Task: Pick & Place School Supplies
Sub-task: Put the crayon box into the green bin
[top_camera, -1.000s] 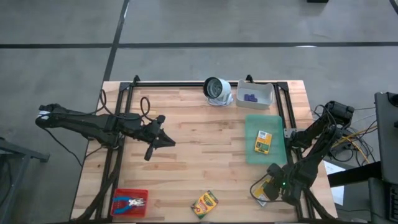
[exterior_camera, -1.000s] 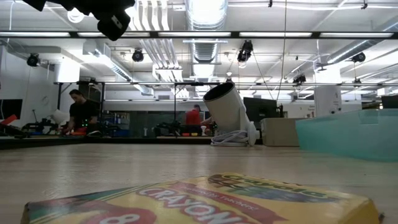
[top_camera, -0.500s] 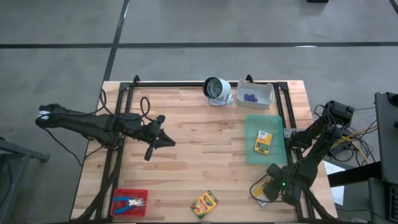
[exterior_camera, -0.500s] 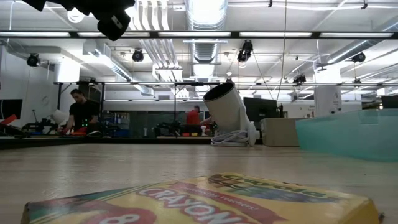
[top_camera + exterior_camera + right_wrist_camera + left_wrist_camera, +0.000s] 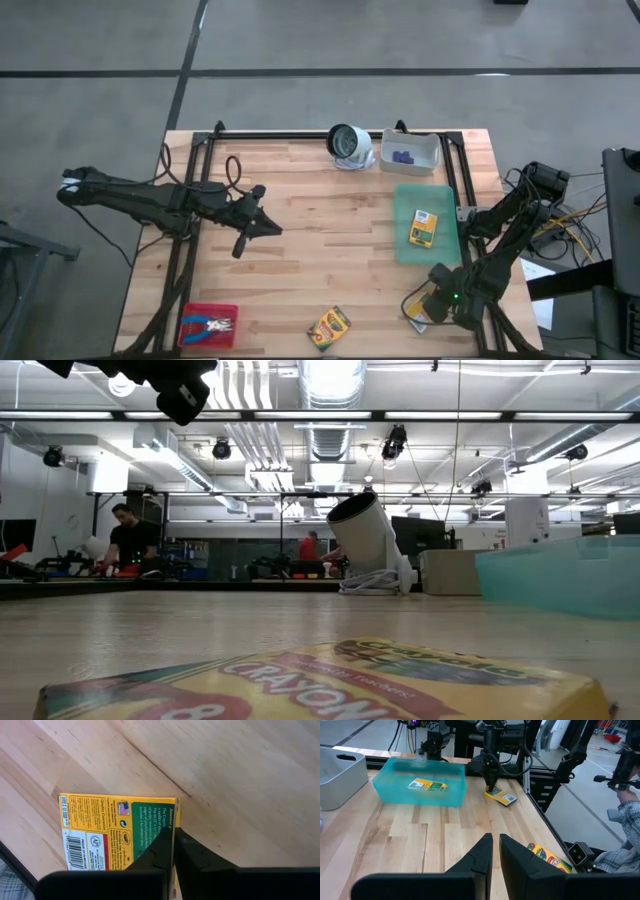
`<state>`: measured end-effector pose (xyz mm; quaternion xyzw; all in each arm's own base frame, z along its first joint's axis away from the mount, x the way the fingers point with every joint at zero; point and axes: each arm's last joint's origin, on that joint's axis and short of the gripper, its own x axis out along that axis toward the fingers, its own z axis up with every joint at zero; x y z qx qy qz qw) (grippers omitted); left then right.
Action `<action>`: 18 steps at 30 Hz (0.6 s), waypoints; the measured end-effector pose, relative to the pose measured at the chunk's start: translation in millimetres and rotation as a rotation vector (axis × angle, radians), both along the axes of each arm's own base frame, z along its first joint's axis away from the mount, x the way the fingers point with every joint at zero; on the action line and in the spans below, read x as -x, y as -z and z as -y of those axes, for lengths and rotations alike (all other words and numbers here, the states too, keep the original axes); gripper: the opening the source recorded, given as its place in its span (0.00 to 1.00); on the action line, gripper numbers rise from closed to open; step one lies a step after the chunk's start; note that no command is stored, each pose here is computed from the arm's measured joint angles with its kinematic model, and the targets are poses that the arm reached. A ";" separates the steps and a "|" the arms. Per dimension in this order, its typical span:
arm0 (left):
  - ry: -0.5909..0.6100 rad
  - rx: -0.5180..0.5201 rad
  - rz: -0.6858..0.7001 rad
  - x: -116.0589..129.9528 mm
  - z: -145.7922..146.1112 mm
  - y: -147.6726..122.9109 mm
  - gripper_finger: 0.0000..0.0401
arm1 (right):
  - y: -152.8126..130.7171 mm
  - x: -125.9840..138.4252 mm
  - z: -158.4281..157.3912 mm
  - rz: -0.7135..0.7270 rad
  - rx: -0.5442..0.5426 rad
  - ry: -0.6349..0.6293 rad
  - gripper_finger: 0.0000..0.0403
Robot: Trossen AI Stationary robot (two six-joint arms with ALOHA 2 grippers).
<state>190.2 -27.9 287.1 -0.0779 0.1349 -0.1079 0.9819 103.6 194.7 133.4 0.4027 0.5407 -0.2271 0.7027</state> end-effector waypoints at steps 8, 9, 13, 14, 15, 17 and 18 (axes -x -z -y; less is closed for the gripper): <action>0.000 0.000 0.000 0.0 0.0 0.0 0.09 | -3.1 0.2 1.2 0.011 -0.025 0.052 0.02; 0.000 0.000 0.000 0.0 0.0 0.0 0.09 | -3.6 0.1 1.4 0.016 -0.025 0.054 0.02; 0.000 0.000 0.000 0.0 0.0 0.0 0.09 | -9.6 -2.0 0.9 0.059 -0.008 0.056 0.02; 0.000 0.000 0.000 0.0 0.0 0.0 0.09 | -11.8 -2.6 0.4 0.064 0.000 0.058 0.02; 0.000 0.000 0.000 0.0 0.0 0.0 0.09 | -14.0 -3.0 0.3 0.061 0.013 0.059 0.02; 0.000 0.000 0.000 0.0 0.0 0.0 0.09 | -19.7 -3.5 -0.1 0.053 0.044 0.058 0.02; 0.000 0.000 0.000 0.0 0.0 0.0 0.09 | -23.2 -4.1 -1.0 0.052 0.053 0.058 0.02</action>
